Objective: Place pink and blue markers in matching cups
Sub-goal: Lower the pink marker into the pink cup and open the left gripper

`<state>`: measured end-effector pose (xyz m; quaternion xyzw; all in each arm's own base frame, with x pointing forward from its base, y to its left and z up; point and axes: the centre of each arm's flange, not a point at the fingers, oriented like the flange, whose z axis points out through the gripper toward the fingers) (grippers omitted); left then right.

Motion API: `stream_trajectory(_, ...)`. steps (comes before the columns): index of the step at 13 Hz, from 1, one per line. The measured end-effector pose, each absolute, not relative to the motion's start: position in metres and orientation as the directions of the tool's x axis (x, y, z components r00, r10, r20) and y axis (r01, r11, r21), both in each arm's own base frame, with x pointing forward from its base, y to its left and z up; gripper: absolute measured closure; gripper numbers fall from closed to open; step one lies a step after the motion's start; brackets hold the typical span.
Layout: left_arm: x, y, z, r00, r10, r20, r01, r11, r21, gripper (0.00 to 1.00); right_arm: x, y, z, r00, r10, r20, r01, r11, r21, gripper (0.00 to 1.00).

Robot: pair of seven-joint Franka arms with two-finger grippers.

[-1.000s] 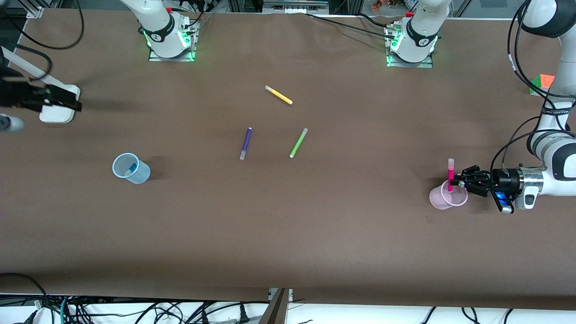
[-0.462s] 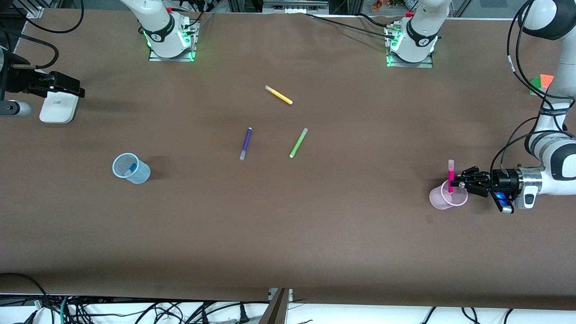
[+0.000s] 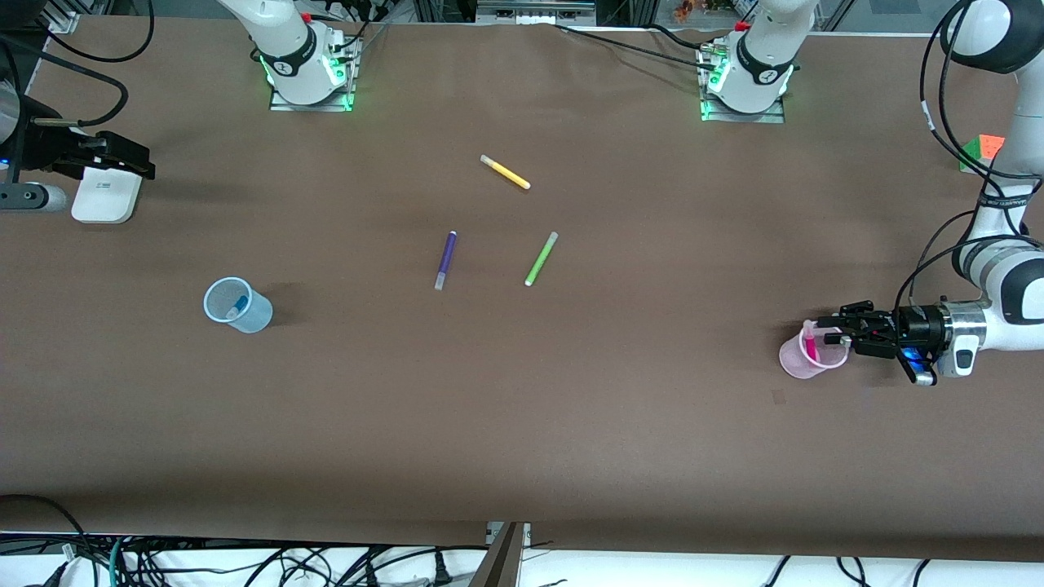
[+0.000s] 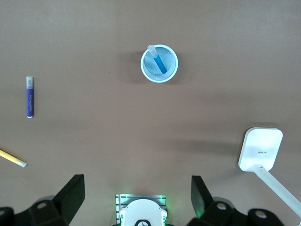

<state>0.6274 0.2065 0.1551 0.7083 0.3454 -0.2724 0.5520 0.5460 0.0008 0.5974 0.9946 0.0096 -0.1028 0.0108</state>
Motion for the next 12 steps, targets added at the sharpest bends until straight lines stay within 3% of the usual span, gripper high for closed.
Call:
stream_trajectory(4,0.629,0.208,0.158,0.617,0.189,-0.764,0.787,-0.147,0.6,0.0,0.547,0.001,0.6,0.981,0.018,-0.193,0.022,-1.0,0.02,0.0)
stream_trajectory(12,0.632,0.209,0.161,0.592,0.2,-0.781,0.806,-0.139,0.575,0.0,0.559,-0.003,0.601,0.985,0.011,-0.171,0.015,-1.0,0.022,0.0)
